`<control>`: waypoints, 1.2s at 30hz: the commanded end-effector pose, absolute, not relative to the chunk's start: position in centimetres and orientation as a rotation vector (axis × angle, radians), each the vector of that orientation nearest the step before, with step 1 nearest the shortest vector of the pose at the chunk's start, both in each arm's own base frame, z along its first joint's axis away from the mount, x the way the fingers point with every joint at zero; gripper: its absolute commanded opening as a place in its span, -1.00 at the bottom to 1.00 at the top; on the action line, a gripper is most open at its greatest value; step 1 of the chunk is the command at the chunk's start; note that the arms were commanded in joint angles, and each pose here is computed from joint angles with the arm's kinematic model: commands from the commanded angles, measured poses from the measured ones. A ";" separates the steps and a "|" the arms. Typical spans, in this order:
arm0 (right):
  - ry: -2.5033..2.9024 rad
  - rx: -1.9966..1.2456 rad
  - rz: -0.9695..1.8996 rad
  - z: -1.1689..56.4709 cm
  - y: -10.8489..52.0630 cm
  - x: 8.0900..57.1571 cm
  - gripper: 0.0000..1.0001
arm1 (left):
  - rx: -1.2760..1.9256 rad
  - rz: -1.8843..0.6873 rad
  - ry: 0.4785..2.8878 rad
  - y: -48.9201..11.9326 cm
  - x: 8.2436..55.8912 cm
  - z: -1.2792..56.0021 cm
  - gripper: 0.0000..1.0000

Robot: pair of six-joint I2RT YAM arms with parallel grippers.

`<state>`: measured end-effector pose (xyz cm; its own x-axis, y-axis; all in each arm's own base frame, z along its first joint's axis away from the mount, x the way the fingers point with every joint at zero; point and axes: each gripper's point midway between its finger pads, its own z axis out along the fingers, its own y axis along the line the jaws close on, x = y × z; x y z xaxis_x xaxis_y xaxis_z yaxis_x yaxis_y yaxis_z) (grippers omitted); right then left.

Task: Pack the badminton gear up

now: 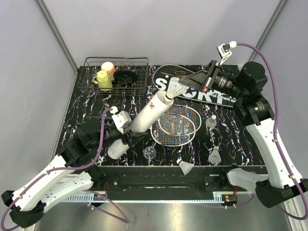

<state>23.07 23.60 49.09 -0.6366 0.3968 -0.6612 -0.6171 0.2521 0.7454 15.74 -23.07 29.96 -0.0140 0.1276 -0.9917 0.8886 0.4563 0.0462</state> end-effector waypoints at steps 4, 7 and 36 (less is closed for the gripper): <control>1.683 -0.309 1.565 48.7 26.4 21.7 -1.00 | 0.915 -0.829 1.288 -24.0 15.4 35.1 -0.60; 1.754 -0.374 1.498 46.6 27.0 21.8 -0.32 | 0.906 -0.819 1.283 -23.8 15.5 35.3 -0.60; 1.666 -0.325 1.113 46.8 23.7 21.4 1.00 | 0.662 -0.538 1.402 -19.3 19.7 33.9 -0.62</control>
